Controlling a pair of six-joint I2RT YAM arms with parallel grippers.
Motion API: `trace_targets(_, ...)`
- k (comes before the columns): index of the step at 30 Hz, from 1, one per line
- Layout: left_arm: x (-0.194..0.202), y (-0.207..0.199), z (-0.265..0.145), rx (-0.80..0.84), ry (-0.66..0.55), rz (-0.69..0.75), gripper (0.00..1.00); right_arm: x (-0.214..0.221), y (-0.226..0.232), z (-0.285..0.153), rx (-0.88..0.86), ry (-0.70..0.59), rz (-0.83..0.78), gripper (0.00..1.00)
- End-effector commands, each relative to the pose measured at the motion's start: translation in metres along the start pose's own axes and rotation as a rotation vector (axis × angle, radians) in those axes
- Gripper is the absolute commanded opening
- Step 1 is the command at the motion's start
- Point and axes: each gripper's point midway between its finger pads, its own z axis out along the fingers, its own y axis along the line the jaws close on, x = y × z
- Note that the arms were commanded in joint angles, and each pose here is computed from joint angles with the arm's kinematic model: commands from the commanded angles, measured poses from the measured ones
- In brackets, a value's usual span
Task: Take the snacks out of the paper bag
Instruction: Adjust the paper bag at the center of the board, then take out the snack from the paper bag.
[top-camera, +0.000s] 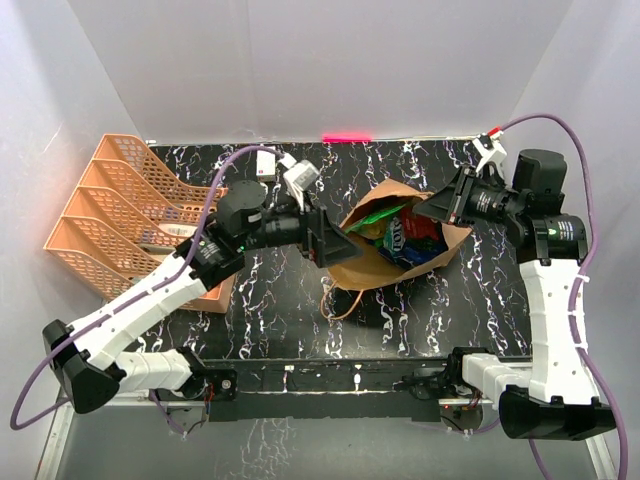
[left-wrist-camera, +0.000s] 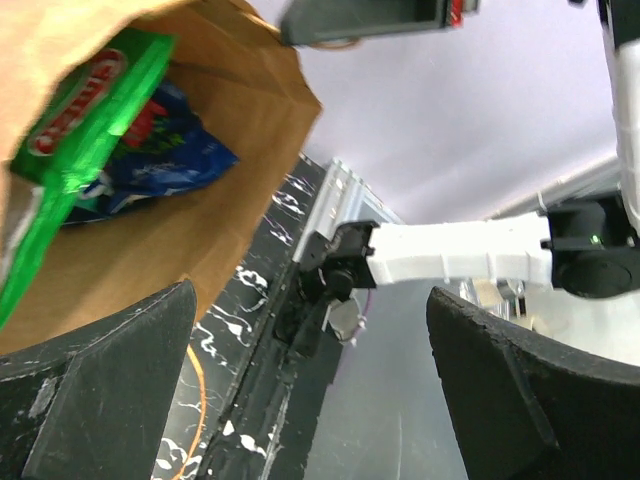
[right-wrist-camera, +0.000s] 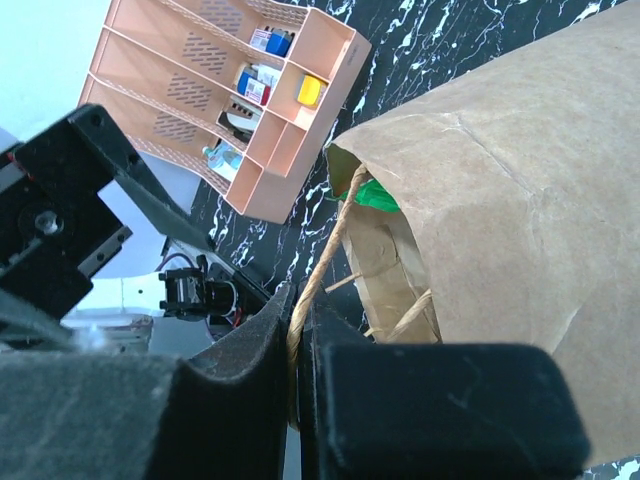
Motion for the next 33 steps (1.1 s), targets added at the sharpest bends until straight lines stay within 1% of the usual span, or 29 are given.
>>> trace_targets(1,-0.001,-0.031,0.011,0.037,0.018,0.130,0.97,-0.009,0.023,-0.016,-0.023,-0.058,-0.078,0.08)
trace_targets(2,0.003,-0.029,0.016,0.008,0.041,0.183,0.97,-0.010,0.025,-0.018,-0.021,-0.064,-0.084,0.08)
trace_targets(5,0.001,-0.008,0.023,-0.147,0.076,0.314,0.93,-0.012,0.029,-0.024,-0.008,-0.082,-0.101,0.08)
trace_targets(8,0.004,0.010,0.029,-0.248,0.131,0.453,0.87,-0.013,0.032,-0.028,0.005,-0.091,-0.112,0.08)
trace_targets(10,0.008,0.019,0.035,-0.293,0.173,0.508,0.82,-0.013,0.032,-0.031,0.016,-0.097,-0.115,0.08)
trace_targets(11,0.009,0.020,0.038,-0.299,0.190,0.527,0.77,-0.012,0.033,-0.032,0.019,-0.100,-0.119,0.08)
trace_targets(13,0.013,0.015,0.045,-0.286,0.209,0.548,0.72,-0.010,0.032,-0.033,0.022,-0.100,-0.117,0.08)
trace_targets(17,0.019,0.001,0.059,-0.252,0.188,0.548,0.57,-0.007,0.031,-0.033,0.027,-0.099,-0.115,0.08)
trace_targets(22,0.031,-0.006,0.070,-0.270,0.187,0.554,0.46,-0.008,0.030,-0.032,0.030,-0.101,-0.117,0.08)
trace_targets(25,0.040,-0.005,0.077,-0.293,0.209,0.575,0.44,-0.008,0.028,-0.032,0.034,-0.100,-0.119,0.08)
trace_targets(28,0.045,0.002,0.083,-0.328,0.239,0.585,0.44,-0.008,0.028,-0.031,0.037,-0.100,-0.118,0.08)
trace_targets(33,0.047,0.025,0.093,-0.421,0.277,0.636,0.48,-0.008,0.028,-0.033,0.043,-0.107,-0.126,0.08)
